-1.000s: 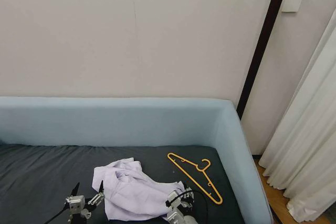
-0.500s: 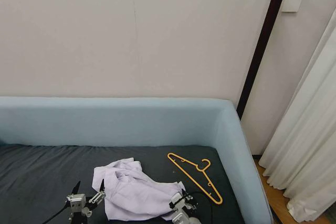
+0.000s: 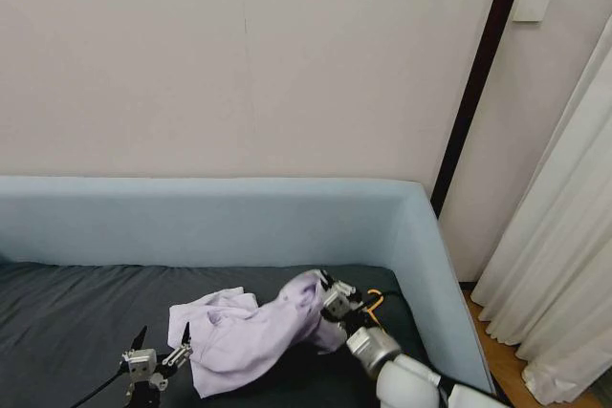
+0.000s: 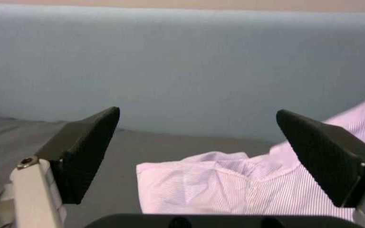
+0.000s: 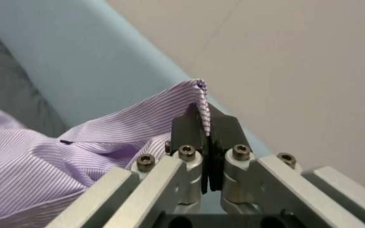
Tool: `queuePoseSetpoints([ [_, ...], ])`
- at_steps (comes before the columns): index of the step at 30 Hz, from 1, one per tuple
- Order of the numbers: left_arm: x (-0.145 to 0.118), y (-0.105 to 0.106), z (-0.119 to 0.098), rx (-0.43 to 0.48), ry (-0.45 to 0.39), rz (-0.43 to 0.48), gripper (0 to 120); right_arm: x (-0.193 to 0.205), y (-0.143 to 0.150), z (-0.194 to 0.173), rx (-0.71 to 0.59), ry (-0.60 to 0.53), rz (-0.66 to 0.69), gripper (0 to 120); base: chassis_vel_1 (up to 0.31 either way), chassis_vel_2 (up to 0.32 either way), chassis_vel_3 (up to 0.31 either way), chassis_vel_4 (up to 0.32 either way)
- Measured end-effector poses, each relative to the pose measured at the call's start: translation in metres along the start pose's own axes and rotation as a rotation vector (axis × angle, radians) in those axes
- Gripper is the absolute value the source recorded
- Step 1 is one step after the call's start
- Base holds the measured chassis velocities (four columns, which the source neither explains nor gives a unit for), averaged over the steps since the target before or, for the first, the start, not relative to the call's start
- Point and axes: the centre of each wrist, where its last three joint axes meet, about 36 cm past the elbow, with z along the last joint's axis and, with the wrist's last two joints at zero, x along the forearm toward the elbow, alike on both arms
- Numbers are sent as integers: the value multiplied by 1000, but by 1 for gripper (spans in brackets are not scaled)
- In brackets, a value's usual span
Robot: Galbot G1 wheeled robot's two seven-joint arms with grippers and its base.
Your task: Pick up the clothes from the sofa and hang them on the clothes hanger.
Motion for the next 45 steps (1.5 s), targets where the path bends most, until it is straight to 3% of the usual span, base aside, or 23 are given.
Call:
queuePoseSetpoints([
  [2, -4, -1, -5, 6, -8, 4, 98, -9, -26, 0, 32, -75, -19, 0, 0, 0, 0, 0],
  [3, -4, -1, -5, 6, -8, 4, 98, -9, -26, 0, 32, -75, -19, 0, 0, 0, 0, 0],
  [7, -19, 5, -27, 13, -39, 41, 98, -24, -84, -11, 107, -249, -59, 0, 0, 0, 0, 0],
  [10, -28, 14, -37, 6, -55, 77, 98, -27, -101, -16, 131, -299, -71, 0, 0, 0, 0, 0],
  [13, -49, 35, -58, 26, -80, 210, 98, -27, -115, -24, 157, -350, -80, 0, 0, 0, 0, 0],
  [14, -49, 35, -58, 26, -80, 210, 98, -27, -115, -24, 157, -350, -80, 0, 0, 0, 0, 0],
  [16, -70, 53, -68, 68, -127, 342, 98, -25, -117, -27, 168, -370, -84, 0, 0, 0, 0, 0],
  [19, -103, 82, -73, 59, -179, 572, 98, -25, -116, -31, 165, -387, -82, 0, 0, 0, 0, 0],
  [20, -103, 82, -73, 59, -179, 572, 98, -25, -116, -31, 165, -387, -82, 0, 0, 0, 0, 0],
  [23, -143, 99, -79, 49, -175, 758, 99, -30, -113, -36, 170, -416, -102, 0, 0, 0, 0, 0],
  [24, -143, 99, -79, 49, -175, 758, 99, -30, -113, -36, 170, -416, -102, 0, 0, 0, 0, 0],
  [26, -173, 94, -74, 36, -141, 882, 99, -25, -111, -36, 168, -416, -104, 0, 0, 0, 0, 0],
  [29, -216, 88, -68, 7, -123, 976, 99, -18, -112, -35, 162, -409, -93, 0, 0, 0, 0, 0],
  [30, -216, 88, -68, 7, -123, 976, 99, -18, -112, -35, 162, -409, -93, 0, 0, 0, 0, 0],
  [34, -267, 74, -57, -11, -102, 1045, 100, -6, -113, -30, 150, -386, -71, 0, 0, 0, 0, 0],
  [38, -285, 70, -44, -43, -44, 1117, 100, 4, -114, -27, 143, -368, -60, 0, 0, 0, 0, 0],
  [45, -301, 53, -33, -58, -16, 1130, 96, 12, -118, -25, 149, -355, -49, 0, 0, 0, 0, 0],
])
